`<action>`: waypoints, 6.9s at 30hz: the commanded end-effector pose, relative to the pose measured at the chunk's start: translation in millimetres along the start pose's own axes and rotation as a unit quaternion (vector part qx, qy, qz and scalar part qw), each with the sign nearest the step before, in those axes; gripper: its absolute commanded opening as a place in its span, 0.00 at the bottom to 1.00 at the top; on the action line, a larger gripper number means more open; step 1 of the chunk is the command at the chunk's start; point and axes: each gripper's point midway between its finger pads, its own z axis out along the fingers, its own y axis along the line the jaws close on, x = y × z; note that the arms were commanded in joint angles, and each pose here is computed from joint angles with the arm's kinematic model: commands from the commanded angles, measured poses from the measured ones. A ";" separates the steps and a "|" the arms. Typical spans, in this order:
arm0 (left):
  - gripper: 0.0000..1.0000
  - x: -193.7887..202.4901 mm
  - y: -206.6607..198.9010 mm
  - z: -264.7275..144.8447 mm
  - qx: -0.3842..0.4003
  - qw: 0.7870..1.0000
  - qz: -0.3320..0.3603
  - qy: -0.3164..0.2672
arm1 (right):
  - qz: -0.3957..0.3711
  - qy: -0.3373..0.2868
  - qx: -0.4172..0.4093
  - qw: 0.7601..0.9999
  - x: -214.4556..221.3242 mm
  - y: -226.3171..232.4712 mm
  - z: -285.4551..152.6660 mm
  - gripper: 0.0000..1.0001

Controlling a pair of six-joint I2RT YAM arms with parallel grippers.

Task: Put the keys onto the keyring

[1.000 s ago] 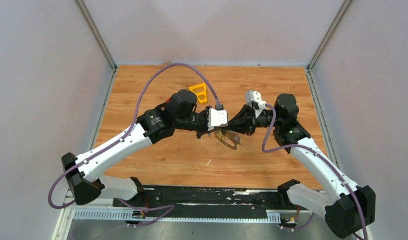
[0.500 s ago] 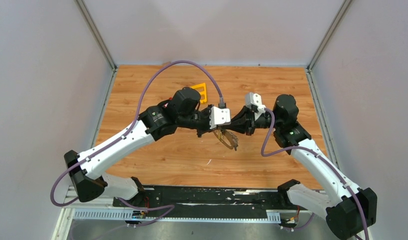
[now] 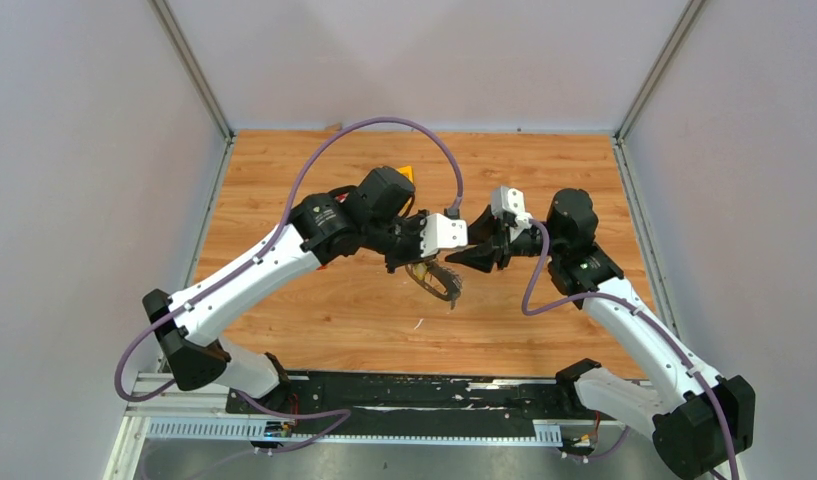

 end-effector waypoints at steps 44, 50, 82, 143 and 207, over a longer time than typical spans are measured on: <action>0.00 -6.2 -8.2 -11.3 0.021 0.986 -0.149 0.069 | 0.022 -0.011 -0.023 0.999 18.0 6.4 21.8 0.38; 0.00 -9.0 -10.8 -10.9 0.027 0.987 -0.149 0.057 | 0.038 -0.023 -0.036 0.998 18.4 8.3 24.9 0.35; 0.00 -14.8 -13.7 -12.5 0.031 0.988 -0.148 0.036 | 0.062 -0.024 -0.061 0.996 22.2 14.6 31.5 0.18; 0.00 -16.5 -16.9 -10.8 0.030 0.990 -0.138 0.006 | 0.057 -0.025 -0.079 0.995 14.2 22.6 34.7 0.00; 0.00 -43.6 -9.5 -21.7 -0.036 0.970 0.007 -0.239 | 0.031 -0.056 -0.043 0.997 -9.1 9.5 12.6 0.00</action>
